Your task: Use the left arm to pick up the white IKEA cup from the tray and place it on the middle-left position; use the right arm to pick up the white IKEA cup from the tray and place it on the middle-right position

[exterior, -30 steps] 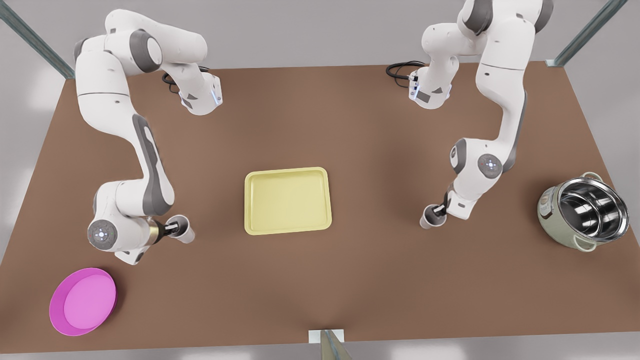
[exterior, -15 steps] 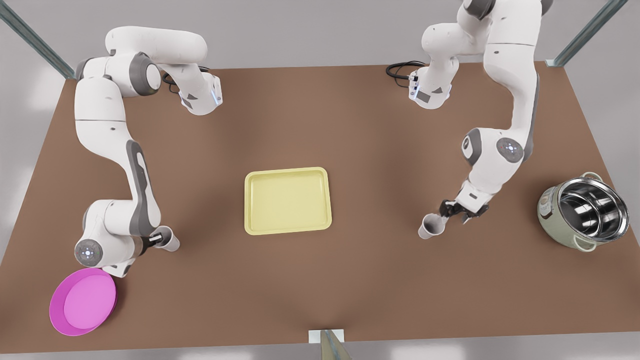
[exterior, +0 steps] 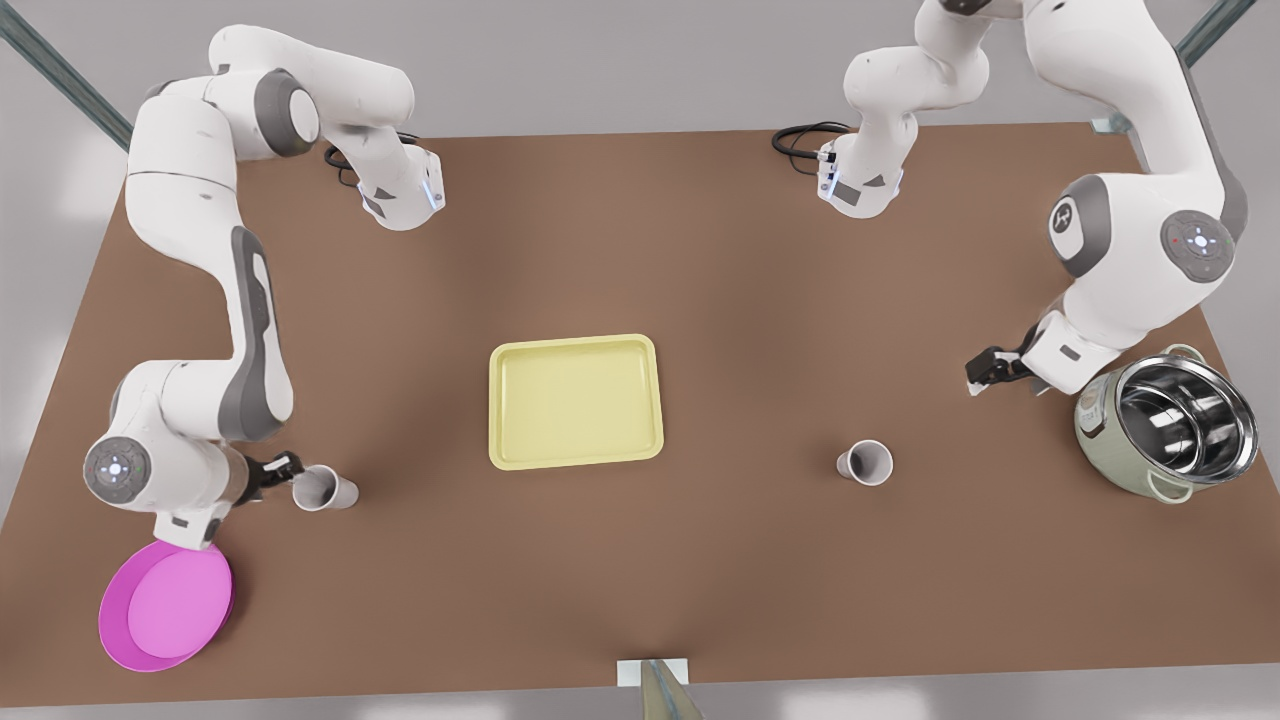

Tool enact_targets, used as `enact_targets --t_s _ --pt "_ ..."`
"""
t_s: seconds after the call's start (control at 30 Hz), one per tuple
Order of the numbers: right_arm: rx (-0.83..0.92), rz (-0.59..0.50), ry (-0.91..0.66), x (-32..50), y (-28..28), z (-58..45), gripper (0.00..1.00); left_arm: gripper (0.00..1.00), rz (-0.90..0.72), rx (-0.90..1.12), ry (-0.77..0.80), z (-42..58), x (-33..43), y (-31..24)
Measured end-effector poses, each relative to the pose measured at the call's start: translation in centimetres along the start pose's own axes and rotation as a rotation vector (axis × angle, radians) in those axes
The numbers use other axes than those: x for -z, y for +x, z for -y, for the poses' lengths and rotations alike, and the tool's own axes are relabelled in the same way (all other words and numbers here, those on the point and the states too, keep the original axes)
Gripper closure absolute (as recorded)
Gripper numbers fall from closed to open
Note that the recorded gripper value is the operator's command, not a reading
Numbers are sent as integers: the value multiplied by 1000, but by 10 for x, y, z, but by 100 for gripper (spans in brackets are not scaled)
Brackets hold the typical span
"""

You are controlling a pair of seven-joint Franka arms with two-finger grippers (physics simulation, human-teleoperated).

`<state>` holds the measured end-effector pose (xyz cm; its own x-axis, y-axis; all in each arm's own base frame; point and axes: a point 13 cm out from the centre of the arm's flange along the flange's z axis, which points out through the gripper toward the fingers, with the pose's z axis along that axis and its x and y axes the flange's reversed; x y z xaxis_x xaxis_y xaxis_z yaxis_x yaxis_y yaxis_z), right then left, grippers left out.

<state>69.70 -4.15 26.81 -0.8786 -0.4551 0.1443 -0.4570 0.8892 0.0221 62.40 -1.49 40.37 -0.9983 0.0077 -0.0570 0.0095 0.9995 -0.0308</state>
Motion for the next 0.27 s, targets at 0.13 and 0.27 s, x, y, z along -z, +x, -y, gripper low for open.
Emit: enact_targets --t_s 0.13,0.27 --pt "-50 34 8 80 16 -23 0 0 -33 20 -5 -23 -2 4" --pt "-112 -22 27 78 69 -92 0 0 -47 -6 14 -8 -1 7"
